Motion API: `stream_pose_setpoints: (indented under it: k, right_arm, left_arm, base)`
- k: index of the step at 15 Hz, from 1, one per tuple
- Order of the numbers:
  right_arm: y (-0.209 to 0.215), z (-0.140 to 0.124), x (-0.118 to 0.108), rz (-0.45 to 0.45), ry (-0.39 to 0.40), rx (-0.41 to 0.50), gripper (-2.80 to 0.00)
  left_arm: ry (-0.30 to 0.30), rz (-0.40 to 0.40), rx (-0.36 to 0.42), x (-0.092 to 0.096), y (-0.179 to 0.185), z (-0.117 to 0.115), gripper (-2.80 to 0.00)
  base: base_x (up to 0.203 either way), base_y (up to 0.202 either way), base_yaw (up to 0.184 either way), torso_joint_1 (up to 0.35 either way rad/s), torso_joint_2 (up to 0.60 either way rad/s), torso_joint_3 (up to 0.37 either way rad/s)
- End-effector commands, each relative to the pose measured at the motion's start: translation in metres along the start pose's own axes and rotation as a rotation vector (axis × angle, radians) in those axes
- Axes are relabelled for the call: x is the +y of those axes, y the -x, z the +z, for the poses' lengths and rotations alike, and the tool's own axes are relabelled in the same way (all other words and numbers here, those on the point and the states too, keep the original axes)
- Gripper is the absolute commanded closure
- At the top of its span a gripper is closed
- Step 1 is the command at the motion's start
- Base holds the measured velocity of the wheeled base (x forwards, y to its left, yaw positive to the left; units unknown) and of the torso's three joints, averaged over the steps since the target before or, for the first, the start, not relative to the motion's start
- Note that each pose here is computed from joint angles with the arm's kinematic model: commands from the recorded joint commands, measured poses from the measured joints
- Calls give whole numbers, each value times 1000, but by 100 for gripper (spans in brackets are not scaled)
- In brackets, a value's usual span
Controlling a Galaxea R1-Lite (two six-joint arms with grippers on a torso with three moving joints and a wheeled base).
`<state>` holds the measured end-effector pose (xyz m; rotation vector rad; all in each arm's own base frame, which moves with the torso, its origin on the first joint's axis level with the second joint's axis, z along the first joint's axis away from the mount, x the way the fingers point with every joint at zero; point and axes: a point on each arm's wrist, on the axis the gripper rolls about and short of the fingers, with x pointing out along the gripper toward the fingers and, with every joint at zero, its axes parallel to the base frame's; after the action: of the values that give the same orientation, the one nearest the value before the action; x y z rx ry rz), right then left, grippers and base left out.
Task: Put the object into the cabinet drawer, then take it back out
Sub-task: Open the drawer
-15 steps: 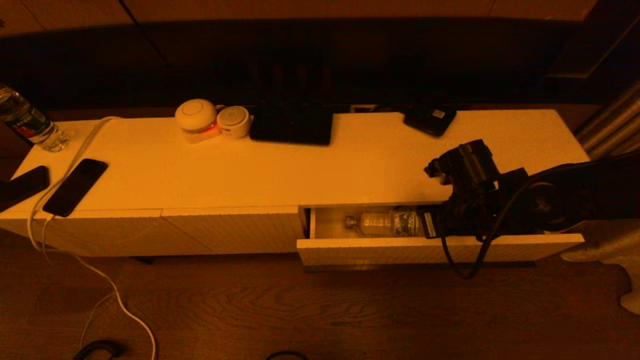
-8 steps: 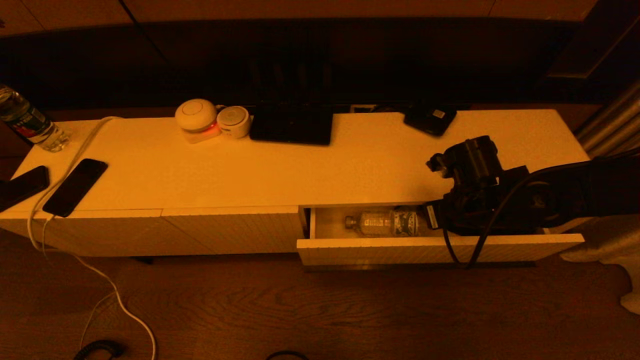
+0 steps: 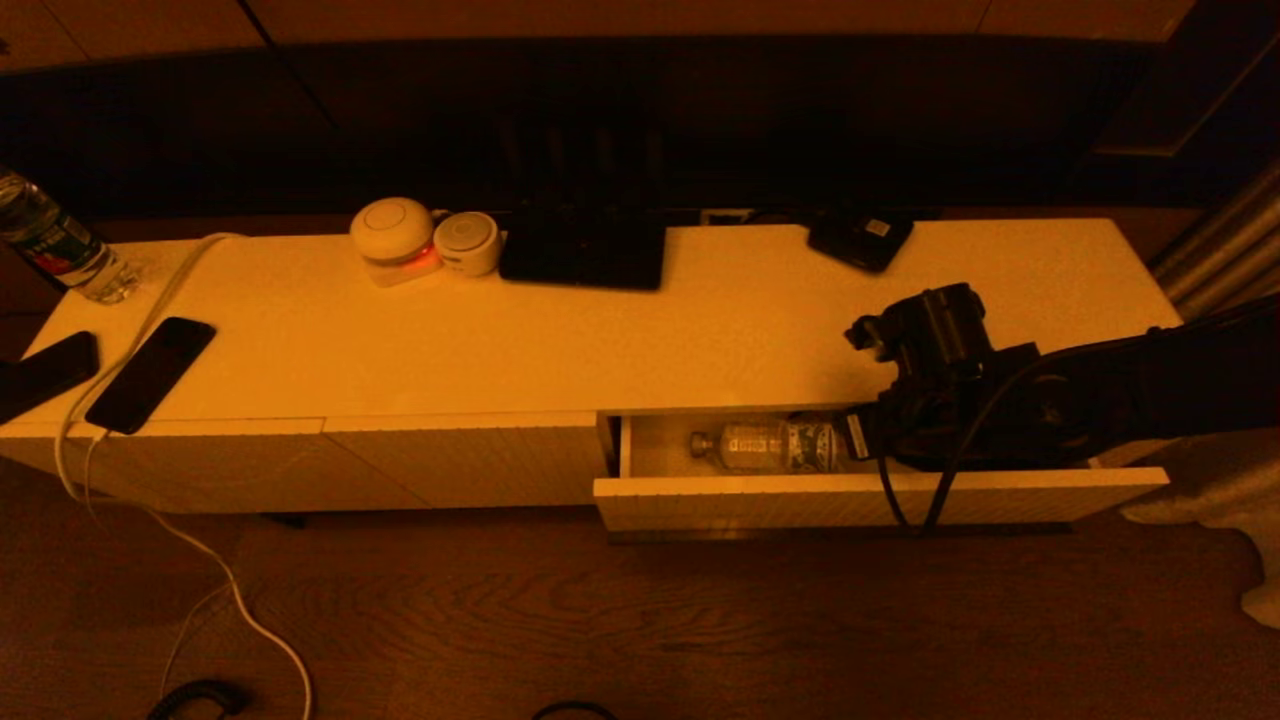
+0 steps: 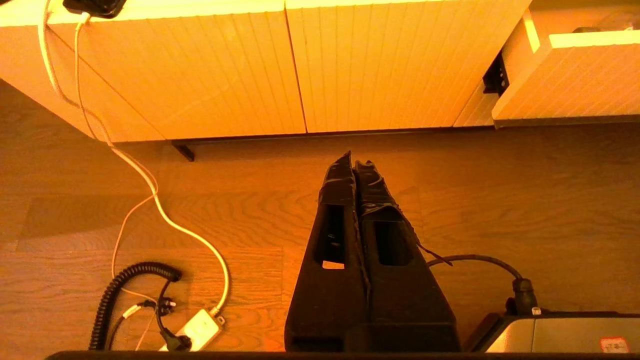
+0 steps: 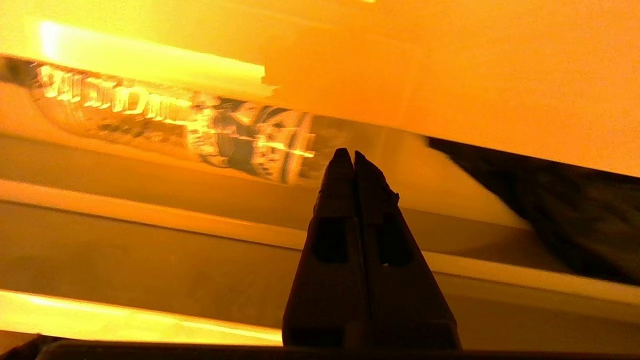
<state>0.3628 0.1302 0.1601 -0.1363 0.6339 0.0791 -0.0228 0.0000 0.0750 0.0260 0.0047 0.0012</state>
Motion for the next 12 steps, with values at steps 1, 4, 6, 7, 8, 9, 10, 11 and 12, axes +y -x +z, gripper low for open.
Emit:
stream_pose_setpoints:
  k: [1, 4, 6, 7, 8, 9, 10, 11, 12]
  right_arm:
    - [-7, -4, 4, 9, 5, 19, 0]
    - [-10, -6, 4, 8, 9, 29, 0]
    - [-9, -7, 4, 7, 15, 43, 0]
    - [-10, -9, 5, 6, 17, 54, 0]
    - [-9, -12, 7, 6, 23, 84, 0]
    - [-9, -16, 10, 6, 35, 113, 0]
    - [-10, -18, 14, 0, 43, 127, 0]
    - [-10, -20, 17, -2, 49, 138, 0]
    - [-10, -22, 20, 1, 56, 147, 0]
  left_arm:
    - [0, 0, 0, 0, 0, 0, 0]
    - [0, 0, 0, 0, 0, 0, 0]
    - [0, 0, 0, 0, 0, 0, 0]
    - [0, 0, 0, 0, 0, 0, 0]
    - [0, 0, 0, 0, 0, 0, 0]
    - [0, 0, 0, 0, 0, 0, 0]
    - [0, 0, 0, 0, 0, 0, 0]
    - [0, 0, 0, 0, 0, 0, 0]
    - [0, 0, 0, 0, 0, 0, 0]
  base:
    - [0, 0, 0, 0, 0, 0]
    - [0, 0, 0, 0, 0, 0]
    - [0, 0, 0, 0, 0, 0]
    - [0, 0, 0, 0, 0, 0]
    - [0, 0, 0, 0, 0, 0]
    - [0, 0, 0, 0, 0, 0]
    - [0, 0, 0, 0, 0, 0]
    - [0, 0, 0, 0, 0, 0]
    - [0, 0, 0, 0, 0, 0]
